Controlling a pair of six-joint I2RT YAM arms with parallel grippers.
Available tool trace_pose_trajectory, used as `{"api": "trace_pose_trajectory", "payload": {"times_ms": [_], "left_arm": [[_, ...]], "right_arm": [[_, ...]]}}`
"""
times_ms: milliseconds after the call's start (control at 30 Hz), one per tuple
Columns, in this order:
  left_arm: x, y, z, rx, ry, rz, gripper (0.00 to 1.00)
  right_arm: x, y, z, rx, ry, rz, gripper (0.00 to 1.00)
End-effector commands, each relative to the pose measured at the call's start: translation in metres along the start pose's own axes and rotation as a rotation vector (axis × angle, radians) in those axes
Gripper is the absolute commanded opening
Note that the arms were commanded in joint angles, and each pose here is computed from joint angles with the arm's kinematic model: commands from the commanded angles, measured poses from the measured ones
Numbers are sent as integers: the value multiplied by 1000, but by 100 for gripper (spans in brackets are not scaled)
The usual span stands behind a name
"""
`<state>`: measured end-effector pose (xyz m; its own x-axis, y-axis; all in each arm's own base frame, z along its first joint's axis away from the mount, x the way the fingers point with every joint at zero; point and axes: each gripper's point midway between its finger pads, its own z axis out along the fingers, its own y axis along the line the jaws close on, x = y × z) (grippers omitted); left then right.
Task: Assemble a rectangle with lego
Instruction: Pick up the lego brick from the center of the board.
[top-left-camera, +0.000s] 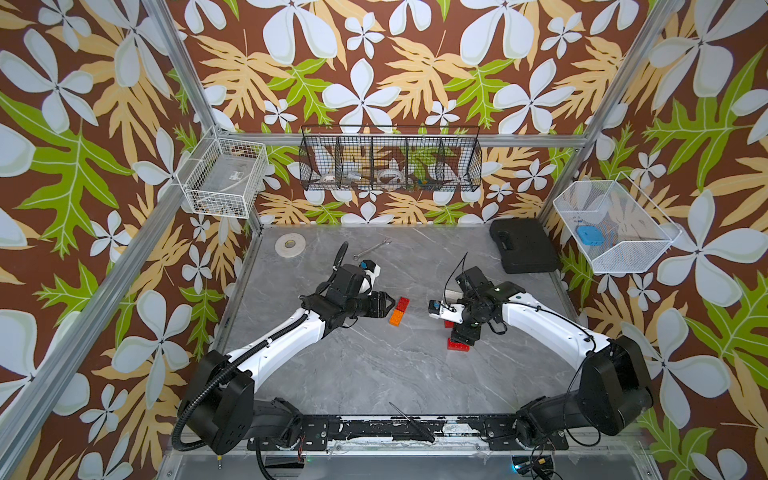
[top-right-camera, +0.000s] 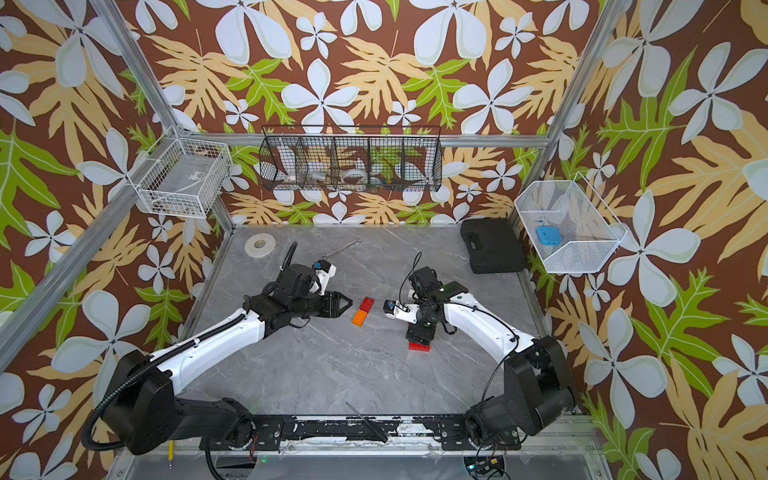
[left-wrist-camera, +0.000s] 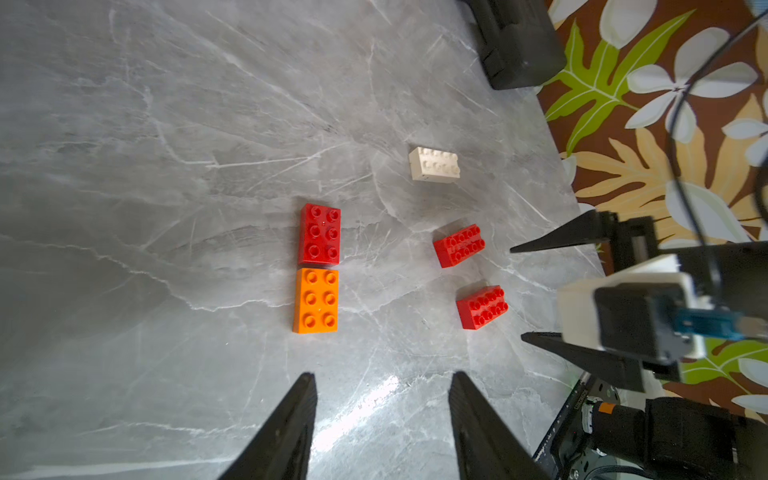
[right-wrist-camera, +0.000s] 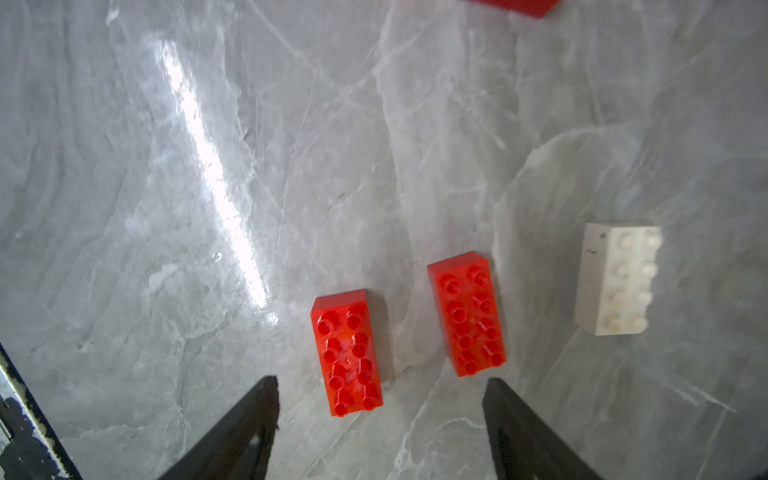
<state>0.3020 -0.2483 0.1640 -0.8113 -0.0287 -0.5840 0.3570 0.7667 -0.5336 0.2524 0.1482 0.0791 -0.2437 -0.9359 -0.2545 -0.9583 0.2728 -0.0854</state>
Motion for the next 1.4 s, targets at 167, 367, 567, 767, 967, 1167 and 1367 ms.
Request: {"api": "trace_pose_trajectory", "payload": {"times_ms": [167, 367, 567, 767, 967, 1167, 1367], "left_arm": [[8, 3, 0, 11, -12, -13, 55], [13, 6, 5, 10, 5, -25, 55], [17, 9, 8, 4, 20, -31, 55], [21, 12, 13, -3, 38, -42, 55], [24, 14, 12, -7, 39, -50, 55], [29, 17, 11, -15, 44, -55, 56], [31, 19, 11, -18, 49, -57, 56]], "right_arm": [[18, 10, 12, 21, 24, -31, 76], [18, 8, 24, 37, 17, -21, 67], [14, 6, 27, 36, 3, -20, 67], [14, 3, 35, 29, 17, -26, 68], [13, 1, 43, 2, 37, -31, 69], [11, 2, 50, -30, 40, -23, 66], [14, 6, 55, -45, 48, -16, 60]]}}
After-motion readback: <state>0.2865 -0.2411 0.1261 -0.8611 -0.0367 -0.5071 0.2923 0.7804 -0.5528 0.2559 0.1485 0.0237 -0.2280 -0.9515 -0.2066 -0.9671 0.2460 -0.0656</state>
